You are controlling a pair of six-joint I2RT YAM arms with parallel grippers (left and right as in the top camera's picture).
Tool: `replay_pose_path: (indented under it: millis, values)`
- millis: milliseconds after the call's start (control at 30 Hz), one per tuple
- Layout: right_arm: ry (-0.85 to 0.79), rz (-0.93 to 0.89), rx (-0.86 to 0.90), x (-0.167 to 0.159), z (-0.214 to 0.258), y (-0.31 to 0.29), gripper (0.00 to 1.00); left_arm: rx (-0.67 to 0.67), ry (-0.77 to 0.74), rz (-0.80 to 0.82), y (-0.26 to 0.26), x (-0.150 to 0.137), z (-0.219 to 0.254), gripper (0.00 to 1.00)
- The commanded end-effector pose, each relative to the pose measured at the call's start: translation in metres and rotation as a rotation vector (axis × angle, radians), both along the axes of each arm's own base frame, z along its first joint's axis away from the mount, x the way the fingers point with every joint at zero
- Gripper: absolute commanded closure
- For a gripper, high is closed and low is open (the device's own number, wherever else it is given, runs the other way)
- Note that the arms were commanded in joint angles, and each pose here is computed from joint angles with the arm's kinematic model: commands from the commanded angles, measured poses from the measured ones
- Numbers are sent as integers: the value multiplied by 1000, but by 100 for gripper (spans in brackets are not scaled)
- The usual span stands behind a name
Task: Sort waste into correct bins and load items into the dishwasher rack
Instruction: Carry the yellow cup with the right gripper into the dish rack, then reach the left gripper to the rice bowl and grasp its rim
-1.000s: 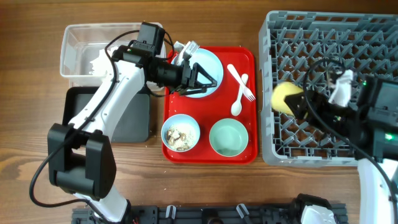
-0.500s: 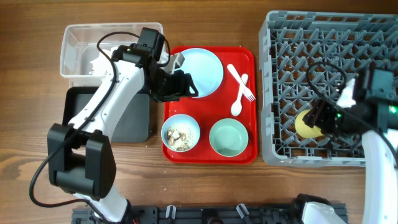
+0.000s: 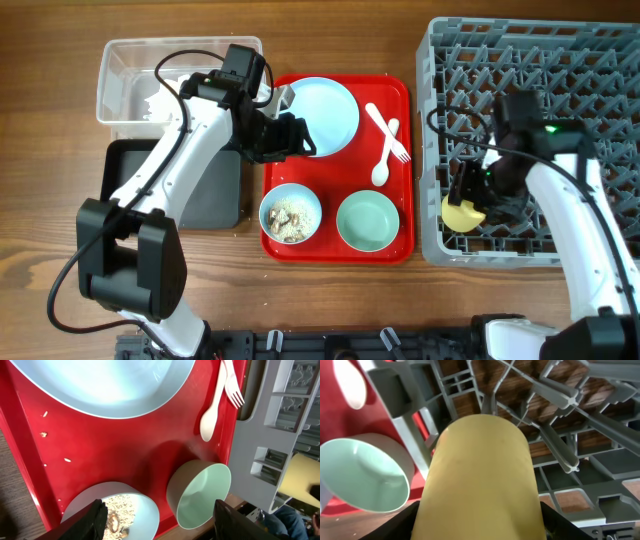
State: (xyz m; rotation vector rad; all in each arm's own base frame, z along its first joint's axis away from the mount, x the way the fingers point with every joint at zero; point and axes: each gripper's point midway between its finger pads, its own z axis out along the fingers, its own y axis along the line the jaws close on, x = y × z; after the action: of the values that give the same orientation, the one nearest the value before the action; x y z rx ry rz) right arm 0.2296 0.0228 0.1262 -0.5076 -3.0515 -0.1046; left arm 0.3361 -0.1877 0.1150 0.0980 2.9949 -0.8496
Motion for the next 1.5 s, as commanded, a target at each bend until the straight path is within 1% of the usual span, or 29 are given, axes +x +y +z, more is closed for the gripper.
replay_pose_path:
  millis: [0,67,233,300,333,367,500,533,733,833,1000,1100,1200,1333,1400,1467]
  values:
    - [27,-37,-61,-2,-5,-8,56,0,-39,-11,0,3,9,31]
    - [28,-35,-62,-2,-5,-8,55,1,-39,-11,0,4,9,31]
    - [46,-7,-64,-6,-6,-8,44,4,-52,-30,0,4,9,31]
    - [52,-7,-64,-7,-7,-8,37,4,-52,-30,0,4,9,31]
    - [55,-7,-64,-8,-7,-8,29,4,-52,-30,0,4,9,31]
    - [58,-7,-64,-9,-8,-8,25,4,-52,-30,0,4,9,30]
    - [59,-6,-65,-9,-8,-8,13,4,-52,-30,0,4,9,30]
    - [58,-7,-65,-9,-8,-8,12,4,-52,-30,0,4,9,30]
    - [40,4,-63,-5,-6,-8,13,4,-49,-30,0,3,9,30]
    - [-4,19,-50,5,5,-6,15,4,-49,-30,0,3,9,30]
    - [-159,63,-22,31,57,-1,18,-1,-70,-31,0,6,14,30]
    - [-299,134,55,45,98,16,20,-7,-116,-29,0,10,35,30]
    - [-396,186,95,49,126,30,21,-2,-184,-22,3,13,61,30]
    - [-403,260,157,41,129,57,21,-9,-259,-16,7,5,91,30]
    - [-390,286,170,38,124,70,22,-4,-270,-9,10,2,98,31]
    - [-383,339,184,35,116,88,21,37,-257,31,18,-2,99,31]
